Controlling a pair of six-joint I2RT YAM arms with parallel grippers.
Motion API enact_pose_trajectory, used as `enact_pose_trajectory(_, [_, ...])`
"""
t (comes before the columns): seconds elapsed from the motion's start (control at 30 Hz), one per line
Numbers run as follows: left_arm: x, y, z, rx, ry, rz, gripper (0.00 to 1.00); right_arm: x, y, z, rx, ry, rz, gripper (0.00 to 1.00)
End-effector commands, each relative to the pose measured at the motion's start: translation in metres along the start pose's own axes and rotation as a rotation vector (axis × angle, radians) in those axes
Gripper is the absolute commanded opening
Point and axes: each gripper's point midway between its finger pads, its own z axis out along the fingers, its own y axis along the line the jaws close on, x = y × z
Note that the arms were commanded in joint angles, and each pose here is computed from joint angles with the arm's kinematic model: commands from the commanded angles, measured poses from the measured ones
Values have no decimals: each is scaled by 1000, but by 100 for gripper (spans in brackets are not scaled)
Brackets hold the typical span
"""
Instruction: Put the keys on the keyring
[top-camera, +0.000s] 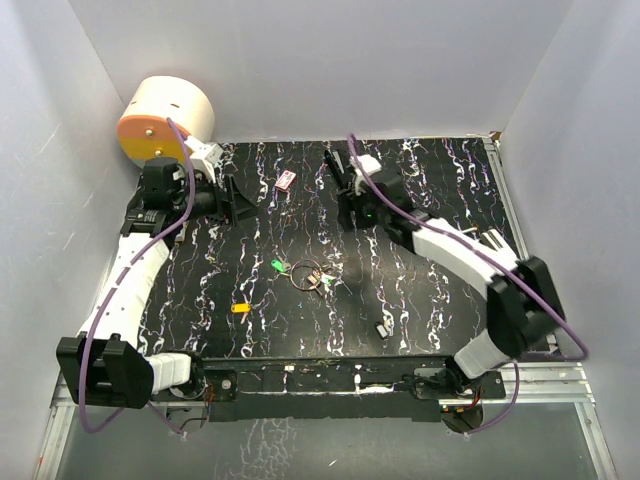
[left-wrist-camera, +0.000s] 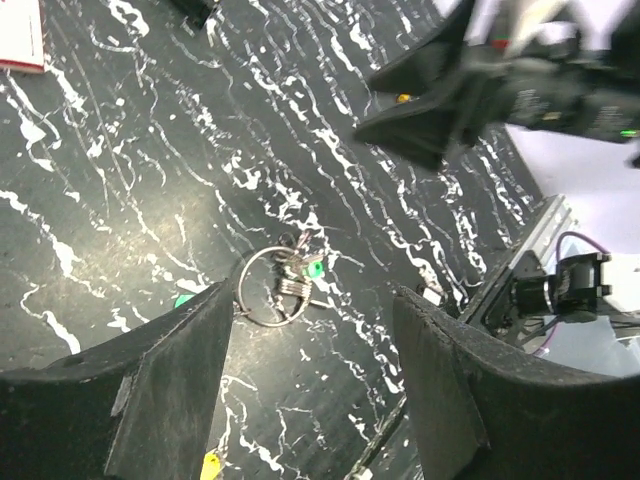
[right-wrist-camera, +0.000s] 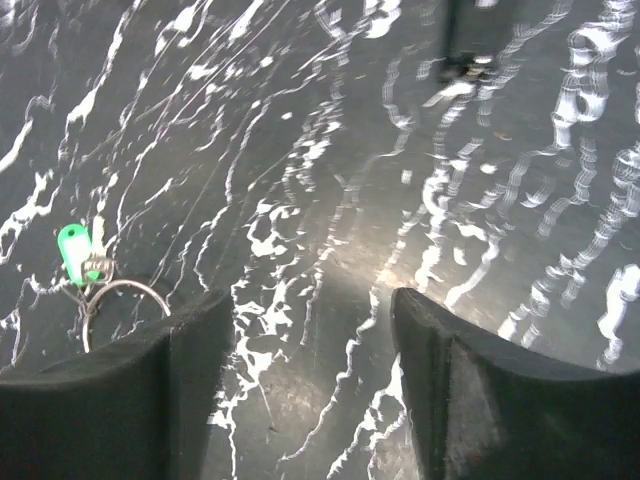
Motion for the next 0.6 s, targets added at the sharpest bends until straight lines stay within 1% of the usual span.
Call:
enact_pose_trajectory(0.0, [4,16,1,-56,-21,85,64,-55,-36,-50,218,-300,15,86])
enact_pose_trajectory(0.03, [7,23,3,-80,-19,90,64,-49,-48,-52,242,-284,40,91])
enact_pose_trajectory(0.07, [8,31,3,-114,-19,90,67,-41,-58,-51,241,-250,66,96])
enact_pose_trajectory(0.1, [7,39,2,-152,-22,87,70,-33,-67,-49,246,-210,101,99])
enact_pose_trajectory(0.17, [5,53,-2,-226,-17,86,72,-18,-80,-43,255,-130,147,99])
enact_pose_trajectory(0.23, [0,70,-6,-315,-24,92,75,-11,-88,-38,289,-115,179,99])
enact_pose_trajectory(0.27, [-1,79,-8,-358,-28,88,79,-14,-93,-39,324,-129,202,99])
enact_pose_trajectory(0.3, [-2,88,-11,-400,-31,83,95,-16,-96,-39,344,-135,223,99])
enact_pose_trajectory(0.33, [-2,96,-14,-438,-34,76,97,-19,-99,-41,364,-147,237,99])
enact_pose_trajectory(0.43, [2,115,-25,-520,-43,51,97,-29,-103,-47,397,-180,272,99])
enact_pose_trajectory(0.57, [2,135,-40,-617,-60,36,97,-31,-104,-53,408,-204,271,99])
